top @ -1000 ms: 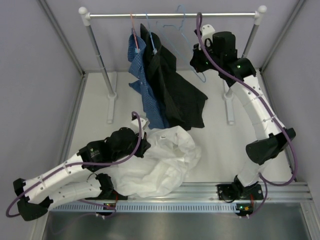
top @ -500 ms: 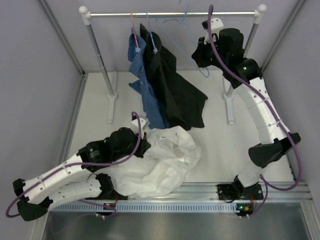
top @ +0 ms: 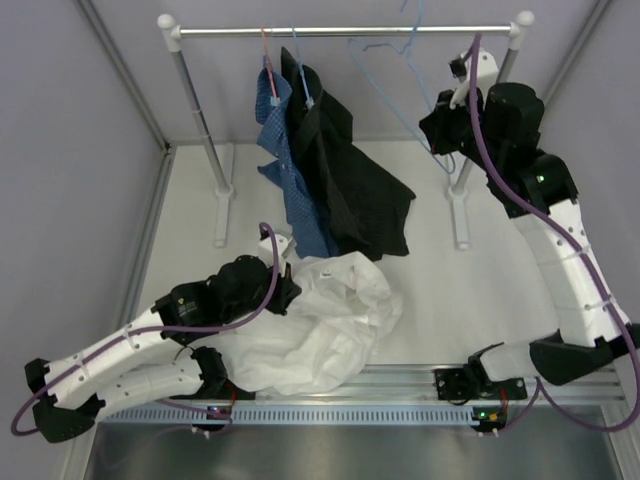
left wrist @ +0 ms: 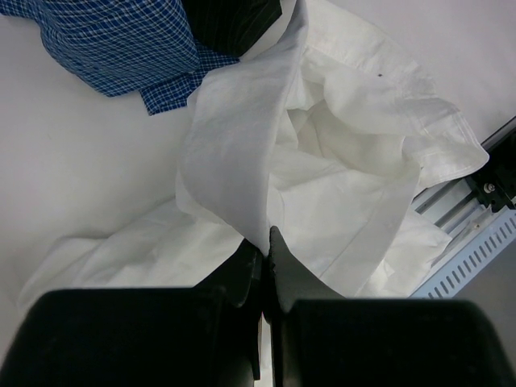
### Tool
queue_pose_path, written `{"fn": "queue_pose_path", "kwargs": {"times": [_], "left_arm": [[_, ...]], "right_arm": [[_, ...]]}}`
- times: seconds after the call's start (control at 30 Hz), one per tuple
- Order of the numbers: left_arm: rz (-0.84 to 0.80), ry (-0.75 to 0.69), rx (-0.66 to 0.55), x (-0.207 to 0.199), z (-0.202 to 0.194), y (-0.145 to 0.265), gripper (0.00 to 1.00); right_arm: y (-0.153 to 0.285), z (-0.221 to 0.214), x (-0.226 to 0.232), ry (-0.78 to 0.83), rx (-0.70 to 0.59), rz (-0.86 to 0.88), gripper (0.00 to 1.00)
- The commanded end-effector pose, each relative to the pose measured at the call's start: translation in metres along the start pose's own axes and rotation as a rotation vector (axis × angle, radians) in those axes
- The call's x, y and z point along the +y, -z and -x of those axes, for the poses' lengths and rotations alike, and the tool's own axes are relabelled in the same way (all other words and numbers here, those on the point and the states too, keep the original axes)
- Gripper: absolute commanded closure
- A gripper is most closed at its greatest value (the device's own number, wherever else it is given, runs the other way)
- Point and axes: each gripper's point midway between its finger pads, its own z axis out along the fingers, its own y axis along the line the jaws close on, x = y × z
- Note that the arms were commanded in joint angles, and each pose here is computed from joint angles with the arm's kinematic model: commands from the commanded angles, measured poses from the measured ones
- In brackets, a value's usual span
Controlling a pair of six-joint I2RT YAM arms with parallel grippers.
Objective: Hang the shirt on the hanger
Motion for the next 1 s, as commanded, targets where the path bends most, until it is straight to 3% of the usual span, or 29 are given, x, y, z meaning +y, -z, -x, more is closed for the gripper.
{"fn": "queue_pose_path", "kwargs": {"times": [0.0,0.17,0.27,0.37,0.4,0.47,0.6,0.67,0.77,0.97], "left_arm": [[0.009,0.069,-0.104,-0.004,0.031,0.006,1.00],[0.055,0.119,-0.129,-0.001,0.043,0.003,1.00],[0.087,0.157,-0.140,0.001,0.050,0.002,1.00],[0.117,0.183,-0.143,0.003,0.052,-0.002,1.00],[0.119,0.191,-0.141,0.002,0.053,-0.002,1.00],[0.139,0.191,-0.118,0.004,0.050,-0.008,1.00],[0.178,0.229,-0.091,0.011,0.044,-0.018,1.00],[0.217,0.254,-0.087,0.023,0.046,-0.023,1.00],[0.242,0.280,-0.064,0.036,0.049,-0.032,1.00],[0.175,0.257,-0.069,0.027,0.063,-0.031,1.00]], "right_arm": [[0.042,0.021,-0.016,0.022,-0.112,-0.052,1.00],[0.059,0.007,-0.030,0.032,-0.083,-0.107,1.00],[0.082,-0.035,-0.027,0.028,0.060,-0.095,1.00],[0.120,-0.098,-0.006,0.025,0.198,0.021,1.00],[0.147,-0.100,0.009,0.041,0.156,0.105,1.00],[0.168,-0.143,0.027,0.050,0.243,0.219,1.00],[0.238,-0.166,0.074,0.080,0.136,0.488,1.00],[0.256,-0.171,0.078,0.091,0.112,0.520,1.00],[0.271,-0.179,0.082,0.089,0.137,0.561,1.00],[0.254,-0.198,0.079,0.066,0.252,0.536,1.00]]}}
